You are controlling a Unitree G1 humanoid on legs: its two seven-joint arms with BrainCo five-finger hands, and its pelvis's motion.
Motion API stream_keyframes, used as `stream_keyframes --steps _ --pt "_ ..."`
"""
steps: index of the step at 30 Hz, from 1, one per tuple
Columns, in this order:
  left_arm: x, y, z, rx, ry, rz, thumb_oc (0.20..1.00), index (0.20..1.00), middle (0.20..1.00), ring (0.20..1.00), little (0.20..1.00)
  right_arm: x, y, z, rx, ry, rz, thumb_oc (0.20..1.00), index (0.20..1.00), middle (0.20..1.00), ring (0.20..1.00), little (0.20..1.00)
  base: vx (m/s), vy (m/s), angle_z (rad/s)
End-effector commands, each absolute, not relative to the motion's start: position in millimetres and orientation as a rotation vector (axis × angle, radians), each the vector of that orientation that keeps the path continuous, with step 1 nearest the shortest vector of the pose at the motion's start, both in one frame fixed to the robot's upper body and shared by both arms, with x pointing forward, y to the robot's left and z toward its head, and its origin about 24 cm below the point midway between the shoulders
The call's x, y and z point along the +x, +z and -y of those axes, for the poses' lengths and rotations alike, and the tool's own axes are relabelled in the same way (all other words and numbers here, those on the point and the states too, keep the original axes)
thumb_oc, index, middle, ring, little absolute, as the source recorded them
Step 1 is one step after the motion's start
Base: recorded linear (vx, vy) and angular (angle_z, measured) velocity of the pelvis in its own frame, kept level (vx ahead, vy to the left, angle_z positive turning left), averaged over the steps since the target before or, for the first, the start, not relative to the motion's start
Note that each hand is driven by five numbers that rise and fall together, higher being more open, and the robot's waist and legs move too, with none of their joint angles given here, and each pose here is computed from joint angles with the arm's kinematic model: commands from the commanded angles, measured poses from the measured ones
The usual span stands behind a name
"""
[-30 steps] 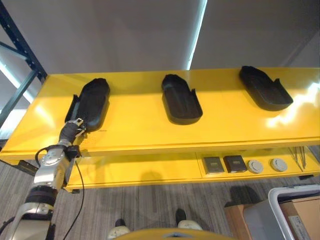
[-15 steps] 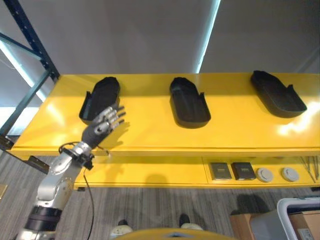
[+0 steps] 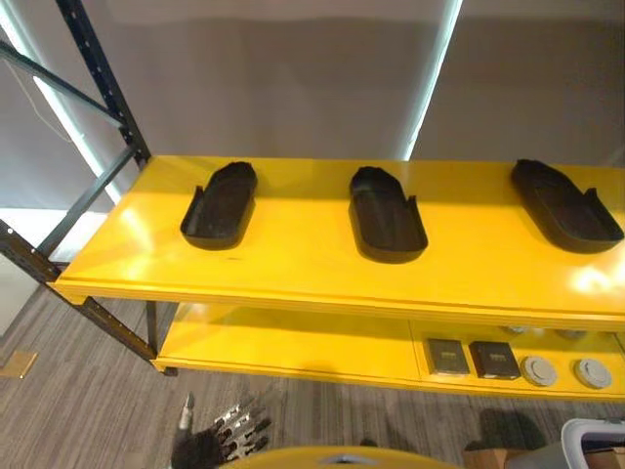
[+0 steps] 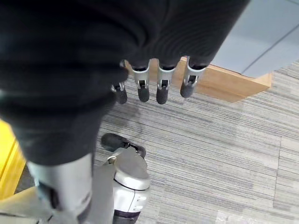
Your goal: Move parts from the plastic box to the shelf.
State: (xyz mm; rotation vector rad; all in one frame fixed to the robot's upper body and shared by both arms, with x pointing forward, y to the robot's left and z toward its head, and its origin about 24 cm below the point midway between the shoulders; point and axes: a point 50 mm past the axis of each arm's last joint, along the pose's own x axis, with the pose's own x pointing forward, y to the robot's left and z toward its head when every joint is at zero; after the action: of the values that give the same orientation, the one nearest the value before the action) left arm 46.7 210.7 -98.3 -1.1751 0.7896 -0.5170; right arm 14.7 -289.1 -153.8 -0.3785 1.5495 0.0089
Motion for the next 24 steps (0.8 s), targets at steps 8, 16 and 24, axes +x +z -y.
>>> stream_keyframes --steps 8,16,24 --pt "48.0 -143.3 -256.9 -0.631 0.107 -0.936 1.000 1.000 1.000 1.000 1.000 31.3 -153.0 292.6 -0.392 0.025 -1.554 1.000 1.000 1.000 1.000 1.000 0.00 -0.022 0.07" --pt "60.1 -153.2 -252.3 -0.219 0.188 -1.019 1.000 1.000 1.000 1.000 1.000 24.3 -161.2 272.7 -0.344 0.000 -1.584 1.000 1.000 1.000 1.000 1.000 0.02 -0.002 0.00" --pt "71.4 -156.2 -241.0 -0.100 0.157 -1.049 1.000 1.000 1.000 1.000 1.000 19.6 -164.6 263.1 -0.375 0.013 -1.586 1.000 1.000 1.000 1.000 1.000 0.02 0.012 -0.04"
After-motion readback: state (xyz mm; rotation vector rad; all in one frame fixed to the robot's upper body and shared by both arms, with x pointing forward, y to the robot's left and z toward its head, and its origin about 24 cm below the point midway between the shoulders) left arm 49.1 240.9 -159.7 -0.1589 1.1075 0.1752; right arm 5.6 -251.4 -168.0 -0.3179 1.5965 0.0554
